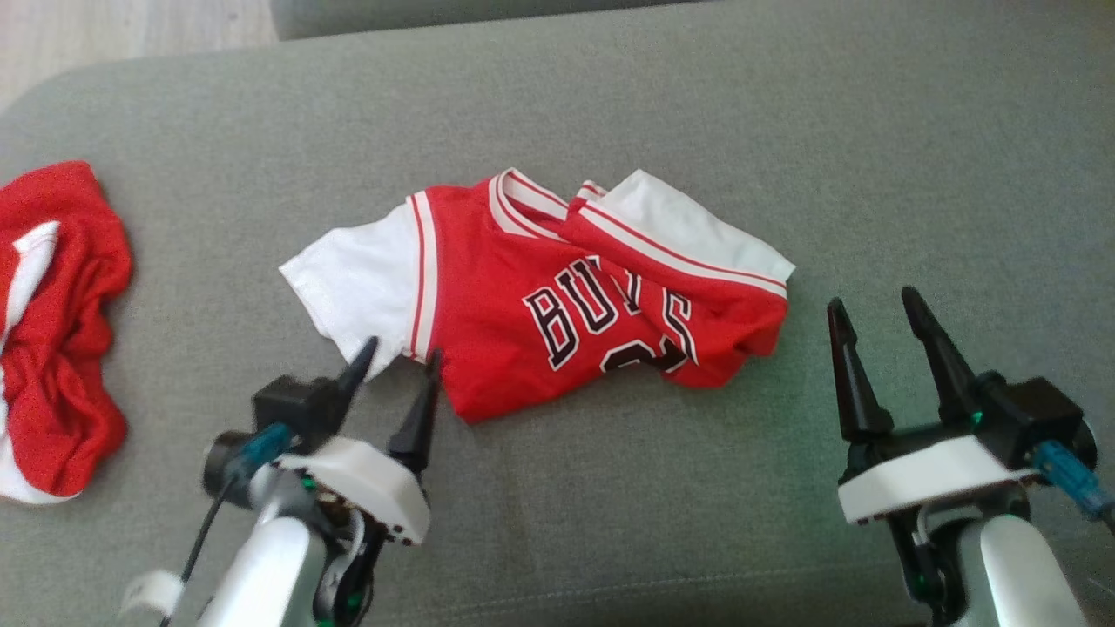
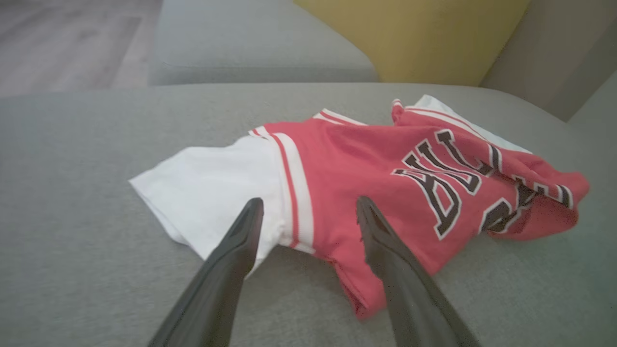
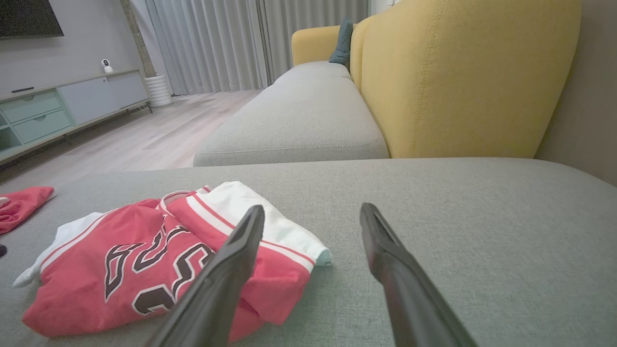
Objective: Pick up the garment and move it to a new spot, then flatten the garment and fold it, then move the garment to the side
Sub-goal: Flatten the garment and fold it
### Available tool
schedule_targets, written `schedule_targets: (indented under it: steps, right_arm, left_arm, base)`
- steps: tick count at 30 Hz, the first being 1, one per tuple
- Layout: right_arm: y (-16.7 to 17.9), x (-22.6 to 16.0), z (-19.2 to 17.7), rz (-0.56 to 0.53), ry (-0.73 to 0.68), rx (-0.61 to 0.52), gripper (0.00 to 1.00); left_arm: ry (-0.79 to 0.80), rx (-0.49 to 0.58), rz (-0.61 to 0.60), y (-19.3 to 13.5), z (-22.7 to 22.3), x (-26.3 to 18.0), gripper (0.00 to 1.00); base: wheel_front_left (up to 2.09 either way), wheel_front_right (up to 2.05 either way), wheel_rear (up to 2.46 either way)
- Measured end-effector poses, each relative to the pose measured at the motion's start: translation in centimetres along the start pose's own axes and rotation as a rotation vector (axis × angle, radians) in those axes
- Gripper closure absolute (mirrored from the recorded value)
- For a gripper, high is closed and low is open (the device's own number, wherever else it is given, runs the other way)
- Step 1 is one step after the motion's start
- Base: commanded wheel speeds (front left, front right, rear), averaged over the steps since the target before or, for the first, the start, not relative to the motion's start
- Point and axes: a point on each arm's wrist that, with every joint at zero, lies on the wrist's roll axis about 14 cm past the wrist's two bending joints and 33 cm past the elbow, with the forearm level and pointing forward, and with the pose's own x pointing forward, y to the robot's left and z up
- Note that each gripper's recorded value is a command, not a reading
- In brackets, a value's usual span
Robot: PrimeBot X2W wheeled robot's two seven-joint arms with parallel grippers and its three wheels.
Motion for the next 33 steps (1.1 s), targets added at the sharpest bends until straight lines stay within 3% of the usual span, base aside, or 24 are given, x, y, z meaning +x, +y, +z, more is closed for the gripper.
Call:
schedule_targets:
  steps: [11, 12, 13, 14, 26, 33]
  right_arm:
    - [-1.5, 0.5, -1.1, -0.041, 0.019, 0.014, 0.00]
    - [-1.5, 0.5, -1.2, -0.044, 0.018, 0.017, 0.00]
    - [-1.6, 0.5, -1.2, -0.046, 0.020, 0.017, 0.00]
    - [-1.6, 0.6, -1.3, -0.046, 0.021, 0.018, 0.00]
    - [-1.7, 1.1, -1.0, -0.046, 0.008, 0.025, 0.00]
    - [-2.0, 1.4, -0.7, -0.051, -0.004, 0.022, 0.00]
  left_arm:
    - [0.189, -0.080, -0.048, -0.9, -4.6, 2.4, 0.00]
    - [0.190, -0.083, -0.050, -1.0, -4.7, 2.5, 0.25]
    - [0.186, -0.089, -0.054, -1.0, -4.6, 2.7, 0.80]
    - [0.183, -0.086, -0.055, -0.9, -4.5, 2.9, 1.00]
    - [0.053, -0.057, -0.053, -0.6, -1.6, 4.0, 1.00]
    - [-0.249, 0.109, -0.065, -0.1, 8.0, 5.9, 1.00]
  base:
    - [0.00, 0.00, 0.00]
    - [0.00, 0.00, 0.00]
    - [0.00, 0.00, 0.00]
    - [0.00, 0.00, 0.00]
    - [0.00, 0.00, 0.00]
    - [0.00, 0.00, 0.00]
